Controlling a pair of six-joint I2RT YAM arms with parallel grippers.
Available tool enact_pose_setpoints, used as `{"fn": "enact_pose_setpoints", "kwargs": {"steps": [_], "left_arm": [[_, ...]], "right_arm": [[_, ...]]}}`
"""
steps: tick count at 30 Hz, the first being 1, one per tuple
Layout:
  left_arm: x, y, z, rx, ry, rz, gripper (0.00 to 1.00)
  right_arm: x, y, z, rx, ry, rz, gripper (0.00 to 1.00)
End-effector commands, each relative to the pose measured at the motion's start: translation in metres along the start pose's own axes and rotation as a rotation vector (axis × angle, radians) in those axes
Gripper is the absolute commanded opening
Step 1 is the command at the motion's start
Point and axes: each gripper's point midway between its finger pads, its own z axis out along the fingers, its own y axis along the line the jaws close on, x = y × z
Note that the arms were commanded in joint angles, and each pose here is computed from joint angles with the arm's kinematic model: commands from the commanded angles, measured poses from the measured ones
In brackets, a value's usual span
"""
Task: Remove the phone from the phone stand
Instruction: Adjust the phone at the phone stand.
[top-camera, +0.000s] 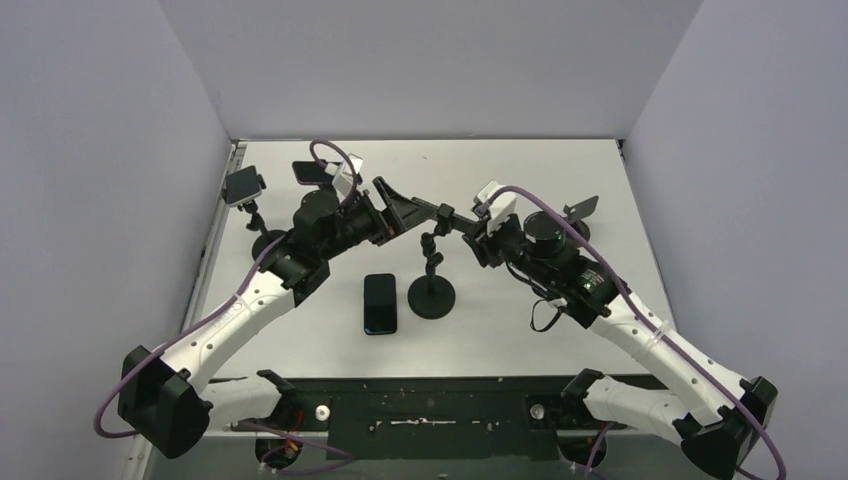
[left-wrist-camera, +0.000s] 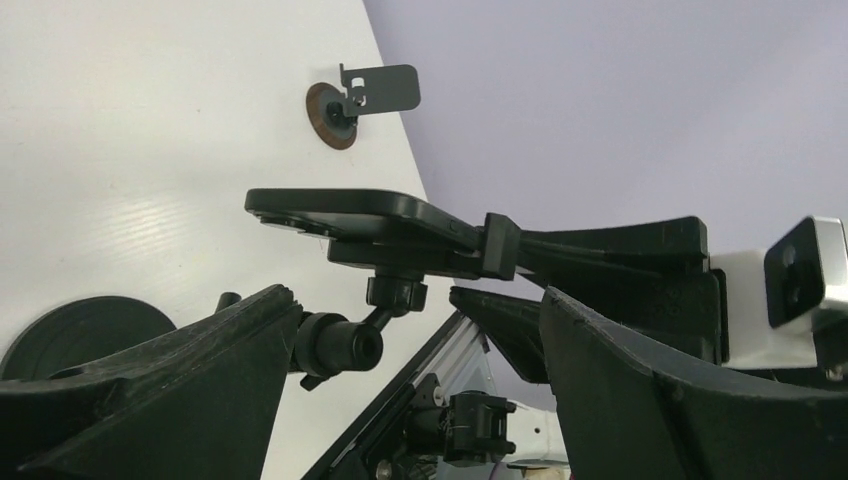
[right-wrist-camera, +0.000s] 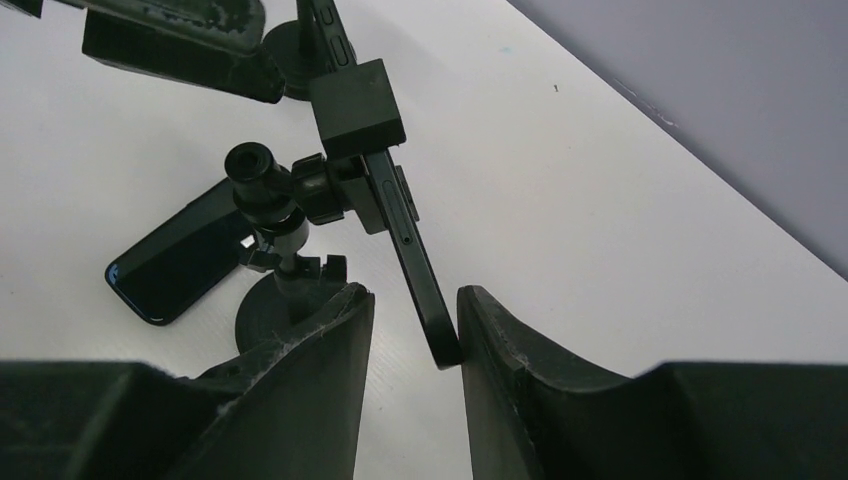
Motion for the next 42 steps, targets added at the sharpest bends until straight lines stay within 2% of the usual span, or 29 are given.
{"fn": "enact_pose_setpoints", "kwargs": {"steps": [1,10,13,14,19,28,31,37,42], "left_arm": [[-0.019,-0.021,0.002,0.001,-0.043,0.022,0.86],[-0.029,-0.025,0.01,-0.012,-0.068,-0.008,0.81],[-0.029,-0.022,0.014,-0.026,-0.062,-0.012,0.76],[-0.03,-0.02,0.015,-0.032,-0.06,-0.015,0.72],[-0.033,-0.019,0.021,-0.04,-0.062,-0.024,0.7],[-0.039,-0.02,0.031,-0.054,-0.056,-0.002,0.68],[-0.038,-0.017,0.033,-0.058,-0.052,0.009,0.59],[-0.034,-0.011,0.033,-0.049,-0.045,0.013,0.33],[-0.032,-0.013,0.035,-0.026,-0.03,0.007,0.32]], "right_arm": [[-0.005,-0.005,0.006,0.078,-0.016,-0.088,0.35],[0.005,0.001,0.01,0.125,0.007,-0.203,0.14],[0.009,0.0,0.01,0.148,0.009,-0.246,0.07],[0.01,0.0,0.009,0.156,0.009,-0.266,0.06],[0.017,0.002,0.004,0.209,0.013,-0.407,0.0],[0.029,0.013,0.002,0.266,0.062,-0.617,0.0],[0.03,0.013,0.002,0.296,0.07,-0.66,0.0],[0.033,0.008,-0.003,0.363,0.09,-0.725,0.0],[0.037,0.006,-0.004,0.406,0.109,-0.773,0.0]]}}
